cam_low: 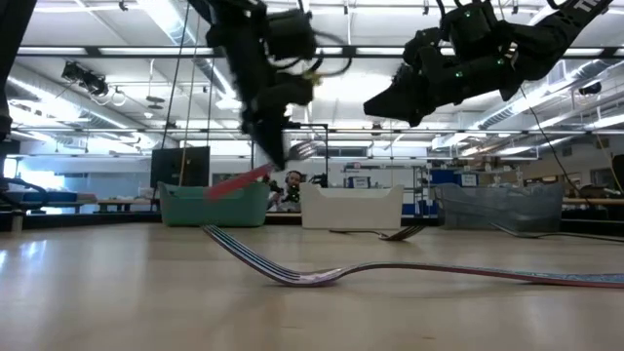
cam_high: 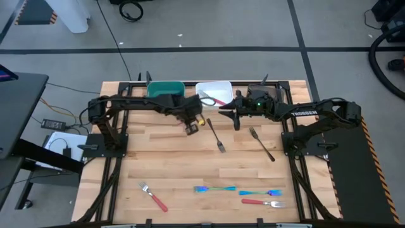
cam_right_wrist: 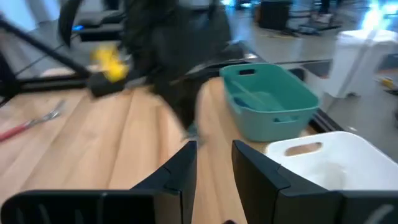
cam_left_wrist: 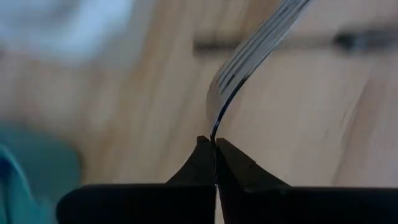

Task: Sort silverware by color (type)
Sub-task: Put the red fork into the white bin

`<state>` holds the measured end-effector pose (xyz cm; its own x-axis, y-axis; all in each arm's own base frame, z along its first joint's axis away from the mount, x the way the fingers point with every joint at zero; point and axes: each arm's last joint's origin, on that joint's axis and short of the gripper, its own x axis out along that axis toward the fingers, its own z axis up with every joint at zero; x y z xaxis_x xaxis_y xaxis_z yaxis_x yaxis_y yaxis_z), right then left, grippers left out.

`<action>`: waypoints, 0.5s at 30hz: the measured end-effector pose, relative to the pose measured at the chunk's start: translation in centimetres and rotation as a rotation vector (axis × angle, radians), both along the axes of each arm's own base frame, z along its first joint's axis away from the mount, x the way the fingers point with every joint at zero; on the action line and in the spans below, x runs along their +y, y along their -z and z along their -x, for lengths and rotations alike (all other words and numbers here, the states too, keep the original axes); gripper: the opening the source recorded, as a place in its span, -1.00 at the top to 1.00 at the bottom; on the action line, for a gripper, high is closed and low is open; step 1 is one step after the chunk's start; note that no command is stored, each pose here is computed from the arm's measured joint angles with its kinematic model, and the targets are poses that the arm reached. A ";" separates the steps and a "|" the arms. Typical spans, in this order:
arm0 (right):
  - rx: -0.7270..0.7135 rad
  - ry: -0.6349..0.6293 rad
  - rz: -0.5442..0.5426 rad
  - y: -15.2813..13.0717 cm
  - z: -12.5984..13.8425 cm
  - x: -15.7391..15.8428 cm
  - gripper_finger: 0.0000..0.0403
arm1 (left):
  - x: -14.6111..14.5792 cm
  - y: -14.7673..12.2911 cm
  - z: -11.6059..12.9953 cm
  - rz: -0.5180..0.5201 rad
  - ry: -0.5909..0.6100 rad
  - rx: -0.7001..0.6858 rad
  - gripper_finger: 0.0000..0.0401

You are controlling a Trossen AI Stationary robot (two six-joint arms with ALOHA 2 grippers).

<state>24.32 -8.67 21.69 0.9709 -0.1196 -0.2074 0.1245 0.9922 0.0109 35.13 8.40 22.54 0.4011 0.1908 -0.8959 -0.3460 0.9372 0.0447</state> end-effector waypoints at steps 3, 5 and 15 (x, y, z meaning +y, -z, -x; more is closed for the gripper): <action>0.024 -0.025 0.012 0.2 0.0 0.1 0.46 | 0.9 -1.3 -1.2 -0.064 0.041 -0.131 0.99; 0.039 -0.023 0.031 0.3 0.1 0.1 0.46 | 1.3 -1.9 -1.8 -0.091 0.074 -0.214 1.00; 0.028 -0.031 0.122 0.1 -0.1 0.4 0.46 | 1.9 -3.7 -3.7 -0.072 0.200 -0.521 1.00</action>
